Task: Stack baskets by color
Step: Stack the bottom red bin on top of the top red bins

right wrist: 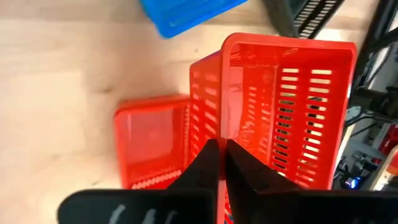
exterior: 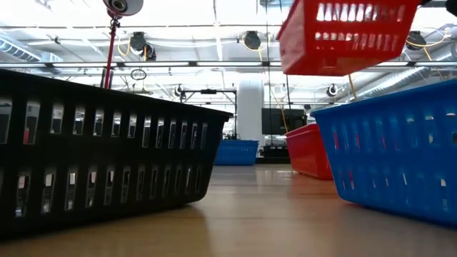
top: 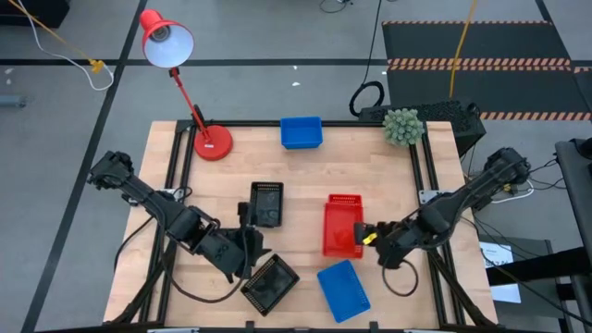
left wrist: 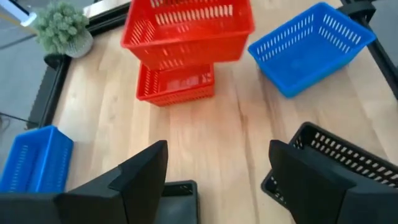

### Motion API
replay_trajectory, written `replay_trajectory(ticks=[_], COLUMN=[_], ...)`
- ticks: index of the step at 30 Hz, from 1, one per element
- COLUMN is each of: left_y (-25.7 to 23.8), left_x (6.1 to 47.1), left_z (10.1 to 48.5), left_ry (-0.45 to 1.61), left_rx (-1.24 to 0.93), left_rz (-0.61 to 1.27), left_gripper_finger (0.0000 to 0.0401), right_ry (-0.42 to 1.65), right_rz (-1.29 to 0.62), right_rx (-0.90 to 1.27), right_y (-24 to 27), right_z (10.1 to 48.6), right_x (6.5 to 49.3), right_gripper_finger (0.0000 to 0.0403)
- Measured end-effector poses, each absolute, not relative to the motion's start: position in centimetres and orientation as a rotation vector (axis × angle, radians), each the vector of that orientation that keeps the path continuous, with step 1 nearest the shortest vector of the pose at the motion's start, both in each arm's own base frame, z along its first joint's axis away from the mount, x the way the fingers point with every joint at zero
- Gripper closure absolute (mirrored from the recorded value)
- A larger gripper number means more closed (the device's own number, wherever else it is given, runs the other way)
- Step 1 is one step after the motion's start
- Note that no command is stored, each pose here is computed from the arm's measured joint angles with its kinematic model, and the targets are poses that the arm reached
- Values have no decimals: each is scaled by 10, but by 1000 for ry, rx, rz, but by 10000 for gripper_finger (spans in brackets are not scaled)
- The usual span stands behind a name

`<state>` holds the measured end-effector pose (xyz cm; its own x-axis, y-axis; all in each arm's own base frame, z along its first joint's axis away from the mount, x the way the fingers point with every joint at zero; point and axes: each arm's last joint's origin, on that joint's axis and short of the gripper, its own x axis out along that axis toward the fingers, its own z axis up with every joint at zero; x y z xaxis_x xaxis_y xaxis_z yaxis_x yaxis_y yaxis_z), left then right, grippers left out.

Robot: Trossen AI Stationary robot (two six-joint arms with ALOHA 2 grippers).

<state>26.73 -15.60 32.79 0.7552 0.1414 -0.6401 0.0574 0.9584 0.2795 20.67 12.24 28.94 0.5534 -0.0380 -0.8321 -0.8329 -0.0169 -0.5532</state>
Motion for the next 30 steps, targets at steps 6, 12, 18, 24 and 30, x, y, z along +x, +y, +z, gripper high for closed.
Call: replay_trajectory(ticks=[6, 12, 18, 24, 30], left_y=[-158, -158, -158, -158, -158], left_x=[266, 266, 266, 266, 266], left_z=[329, 329, 329, 329, 329], left_ry=[710, 709, 703, 703, 703], left_rx=[234, 224, 220, 218, 211], left_rz=[60, 65, 64, 64, 67], left_gripper_finger=[121, 121, 121, 121, 121], right_ry=[802, 734, 643, 630, 670], right_rz=[757, 757, 731, 717, 711], right_rx=[-1459, -1459, -1444, -1422, -1421], right_y=[106, 82, 65, 54, 46], right_z=[304, 301, 283, 255, 238], right_x=[187, 178, 181, 189, 188], right_gripper_finger=[402, 402, 402, 401, 398])
